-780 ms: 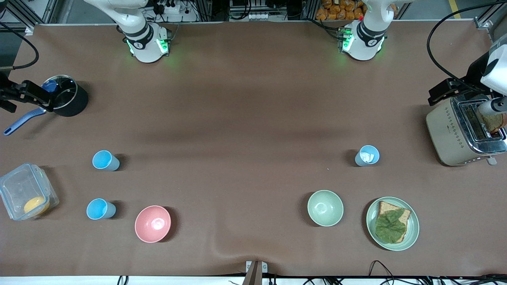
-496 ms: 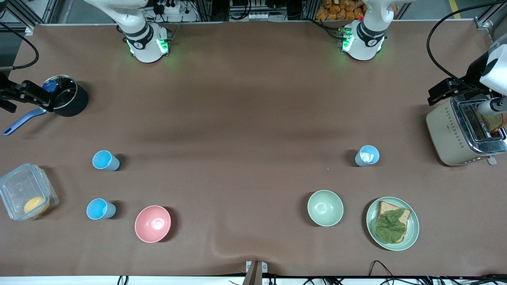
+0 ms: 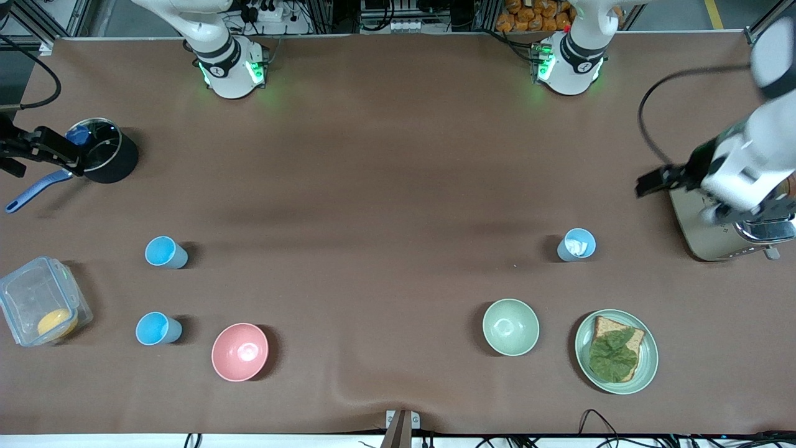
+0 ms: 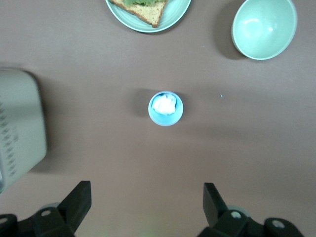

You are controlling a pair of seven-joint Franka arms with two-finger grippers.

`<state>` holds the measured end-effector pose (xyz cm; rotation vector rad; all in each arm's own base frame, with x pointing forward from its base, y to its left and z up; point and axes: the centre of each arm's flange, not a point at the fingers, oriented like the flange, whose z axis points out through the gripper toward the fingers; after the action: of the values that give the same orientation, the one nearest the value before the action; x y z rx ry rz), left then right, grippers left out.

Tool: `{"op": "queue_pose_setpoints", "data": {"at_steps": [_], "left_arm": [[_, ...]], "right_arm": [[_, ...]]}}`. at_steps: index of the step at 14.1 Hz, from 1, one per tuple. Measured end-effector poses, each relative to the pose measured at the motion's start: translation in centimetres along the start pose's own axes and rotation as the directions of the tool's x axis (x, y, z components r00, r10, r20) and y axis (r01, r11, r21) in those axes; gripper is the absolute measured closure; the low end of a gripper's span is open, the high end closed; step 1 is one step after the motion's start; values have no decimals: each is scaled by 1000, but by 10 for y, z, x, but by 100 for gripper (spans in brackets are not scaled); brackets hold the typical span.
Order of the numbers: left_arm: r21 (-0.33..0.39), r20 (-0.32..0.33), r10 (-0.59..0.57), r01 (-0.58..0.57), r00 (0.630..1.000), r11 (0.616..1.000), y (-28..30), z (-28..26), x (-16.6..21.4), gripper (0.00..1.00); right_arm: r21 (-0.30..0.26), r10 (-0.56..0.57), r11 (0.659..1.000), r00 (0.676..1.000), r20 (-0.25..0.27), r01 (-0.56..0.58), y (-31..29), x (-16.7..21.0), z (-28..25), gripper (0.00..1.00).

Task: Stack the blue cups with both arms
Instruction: 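Grasp a blue cup with the left gripper while the right gripper reaches another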

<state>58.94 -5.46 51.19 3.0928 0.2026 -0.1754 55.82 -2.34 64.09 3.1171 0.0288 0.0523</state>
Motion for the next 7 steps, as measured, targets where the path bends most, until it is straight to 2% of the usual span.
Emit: {"op": "queue_pose_setpoints", "data": {"at_steps": [5, 7], "left_arm": [[29, -76, 15, -13, 997, 999, -7, 118, 10, 0], [25, -87, 15, -13, 996, 1000, -9, 147, 5, 0]], "right_arm": [[2, -1, 1000, 1000, 17, 1, 0, 3, 7, 0], [5, 3, 1000, 997, 72, -4, 3, 9, 31, 0]]}}
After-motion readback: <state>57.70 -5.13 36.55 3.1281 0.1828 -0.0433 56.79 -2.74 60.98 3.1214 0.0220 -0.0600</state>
